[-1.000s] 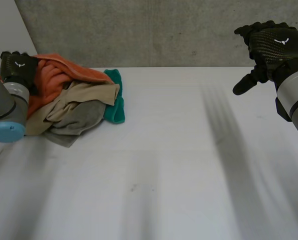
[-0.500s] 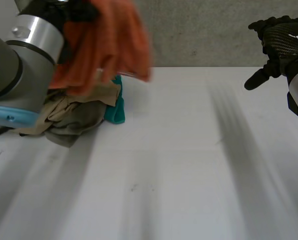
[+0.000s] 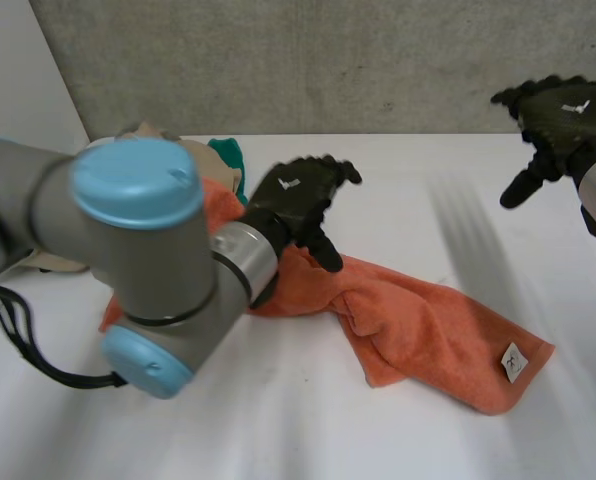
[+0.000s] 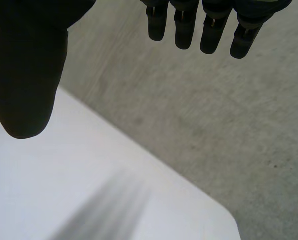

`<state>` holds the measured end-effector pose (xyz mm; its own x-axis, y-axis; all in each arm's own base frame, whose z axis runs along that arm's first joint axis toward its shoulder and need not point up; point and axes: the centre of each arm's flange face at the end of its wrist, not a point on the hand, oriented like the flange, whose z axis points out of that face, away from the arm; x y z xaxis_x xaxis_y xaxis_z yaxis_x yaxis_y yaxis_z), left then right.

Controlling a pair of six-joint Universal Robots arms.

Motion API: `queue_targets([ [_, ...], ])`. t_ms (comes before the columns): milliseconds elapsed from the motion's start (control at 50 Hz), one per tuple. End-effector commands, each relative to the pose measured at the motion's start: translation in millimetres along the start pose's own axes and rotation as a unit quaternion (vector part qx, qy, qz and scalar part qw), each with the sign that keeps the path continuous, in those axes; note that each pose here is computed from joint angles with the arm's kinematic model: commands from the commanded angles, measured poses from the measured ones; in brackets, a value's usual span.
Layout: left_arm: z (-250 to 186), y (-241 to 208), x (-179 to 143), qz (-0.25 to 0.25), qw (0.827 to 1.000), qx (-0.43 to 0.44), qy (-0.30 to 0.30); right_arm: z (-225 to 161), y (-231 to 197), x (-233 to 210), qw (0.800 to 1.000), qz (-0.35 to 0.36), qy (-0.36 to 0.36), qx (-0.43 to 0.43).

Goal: Fold the laundry.

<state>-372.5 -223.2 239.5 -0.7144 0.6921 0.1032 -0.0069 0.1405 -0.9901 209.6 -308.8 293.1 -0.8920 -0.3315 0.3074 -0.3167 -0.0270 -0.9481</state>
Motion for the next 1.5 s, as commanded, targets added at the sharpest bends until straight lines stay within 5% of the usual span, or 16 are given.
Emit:
queue_targets([
  [20,-33.2,-42.2,-35.1,0.030,0.997,0.042,-0.049,-13.2,13.7,-8.8,0.992,-0.093,-0.039,-0.077],
  [300,-57.6,19.7,-118.6,0.157,0.972,-0.069,-0.158,-49.6,66.6,-69.1,0.981,-0.064,-0.129,-0.132],
  [560,-19.4,93.9,-141.7,0.225,0.958,-0.084,-0.155,-40.2,128.3,-105.9,0.980,-0.005,-0.137,-0.147],
  [760,-11.2,116.6,-150.3,0.359,0.914,-0.127,-0.142,-35.4,123.0,-100.7,0.983,-0.008,-0.127,-0.129],
  [920,-14.6,92.6,-142.4,0.370,0.912,-0.104,-0.147,-42.7,80.9,-86.2,0.991,-0.027,-0.109,-0.071],
  [980,-23.8,54.0,-131.0,0.362,0.916,-0.060,-0.163,-50.6,53.1,-73.3,0.992,-0.062,-0.096,-0.045],
  [1140,-86.9,-86.8,-67.9,0.232,0.951,0.134,-0.155,-59.3,-26.8,-21.6,0.987,-0.160,-0.027,0.019],
  [1220,-106.8,-110.3,-59.0,0.186,0.960,0.152,-0.146,-58.3,-63.6,-9.1,0.982,-0.176,-0.004,0.061],
  [1320,-99.5,-90.2,-60.4,0.139,0.975,0.110,-0.135,-33.3,-66.2,-7.3,0.980,-0.185,-0.004,0.068],
  [1500,-40.4,10.8,-77.2,0.071,0.989,-0.043,-0.121,55.4,15.2,-53.3,0.963,-0.258,-0.057,0.051],
])
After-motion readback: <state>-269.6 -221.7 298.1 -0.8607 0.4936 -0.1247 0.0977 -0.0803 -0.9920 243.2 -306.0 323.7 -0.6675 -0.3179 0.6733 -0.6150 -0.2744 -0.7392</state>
